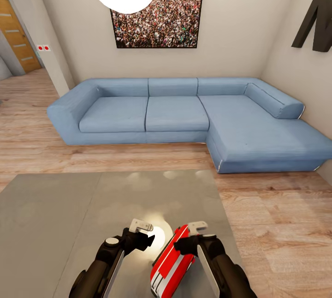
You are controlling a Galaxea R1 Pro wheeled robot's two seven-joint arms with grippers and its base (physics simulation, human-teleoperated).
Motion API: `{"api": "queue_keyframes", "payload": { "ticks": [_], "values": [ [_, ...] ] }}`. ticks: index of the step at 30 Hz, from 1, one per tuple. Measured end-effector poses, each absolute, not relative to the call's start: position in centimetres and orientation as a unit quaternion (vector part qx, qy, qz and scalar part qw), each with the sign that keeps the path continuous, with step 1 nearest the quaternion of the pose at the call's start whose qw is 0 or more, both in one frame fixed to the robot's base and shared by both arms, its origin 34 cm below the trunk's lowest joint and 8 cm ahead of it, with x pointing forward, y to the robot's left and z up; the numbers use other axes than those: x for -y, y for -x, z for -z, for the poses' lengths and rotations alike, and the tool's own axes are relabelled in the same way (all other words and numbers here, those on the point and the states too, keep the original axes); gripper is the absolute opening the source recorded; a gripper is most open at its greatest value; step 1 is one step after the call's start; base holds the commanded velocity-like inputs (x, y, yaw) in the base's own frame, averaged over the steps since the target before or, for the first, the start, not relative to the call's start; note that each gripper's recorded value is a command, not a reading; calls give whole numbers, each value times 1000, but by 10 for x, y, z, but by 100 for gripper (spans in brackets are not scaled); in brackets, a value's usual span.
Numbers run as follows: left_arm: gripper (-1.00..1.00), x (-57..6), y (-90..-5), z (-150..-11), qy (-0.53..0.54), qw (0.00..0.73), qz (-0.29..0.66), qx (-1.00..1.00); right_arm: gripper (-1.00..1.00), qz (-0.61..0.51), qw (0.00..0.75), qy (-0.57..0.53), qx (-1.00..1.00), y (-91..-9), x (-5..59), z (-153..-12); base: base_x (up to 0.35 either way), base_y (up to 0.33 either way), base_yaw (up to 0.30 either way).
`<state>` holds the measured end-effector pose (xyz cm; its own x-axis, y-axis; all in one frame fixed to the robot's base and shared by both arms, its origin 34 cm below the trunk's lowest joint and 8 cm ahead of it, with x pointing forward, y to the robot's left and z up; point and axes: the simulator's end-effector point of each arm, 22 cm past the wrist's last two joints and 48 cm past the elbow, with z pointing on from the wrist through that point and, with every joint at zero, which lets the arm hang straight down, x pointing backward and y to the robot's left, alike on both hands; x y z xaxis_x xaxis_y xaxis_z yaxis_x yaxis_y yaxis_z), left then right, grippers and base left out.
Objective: Turn on the radio receiver that's on the table in the living room.
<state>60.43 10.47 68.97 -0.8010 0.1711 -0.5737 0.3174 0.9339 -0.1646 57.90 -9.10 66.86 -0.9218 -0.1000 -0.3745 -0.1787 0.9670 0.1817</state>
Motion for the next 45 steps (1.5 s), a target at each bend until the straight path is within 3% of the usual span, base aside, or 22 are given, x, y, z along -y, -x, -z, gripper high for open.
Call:
{"api": "queue_keyframes", "payload": {
  "ticks": [25,26,45],
  "values": [
    [100,-105,-604,-689,-130,287,127,-940,100,-119,180,88,-972,-560,73,-647,0,0,0],
    [100,-105,-604,-689,-130,287,127,-940,-100,-119,180,88,-973,-560,73,-647,0,0,0],
    [100,-105,-604,-690,-130,288,127,-940,-100,-118,180,88,-973,-560,74,-647,0,0,0]
  ]
}}
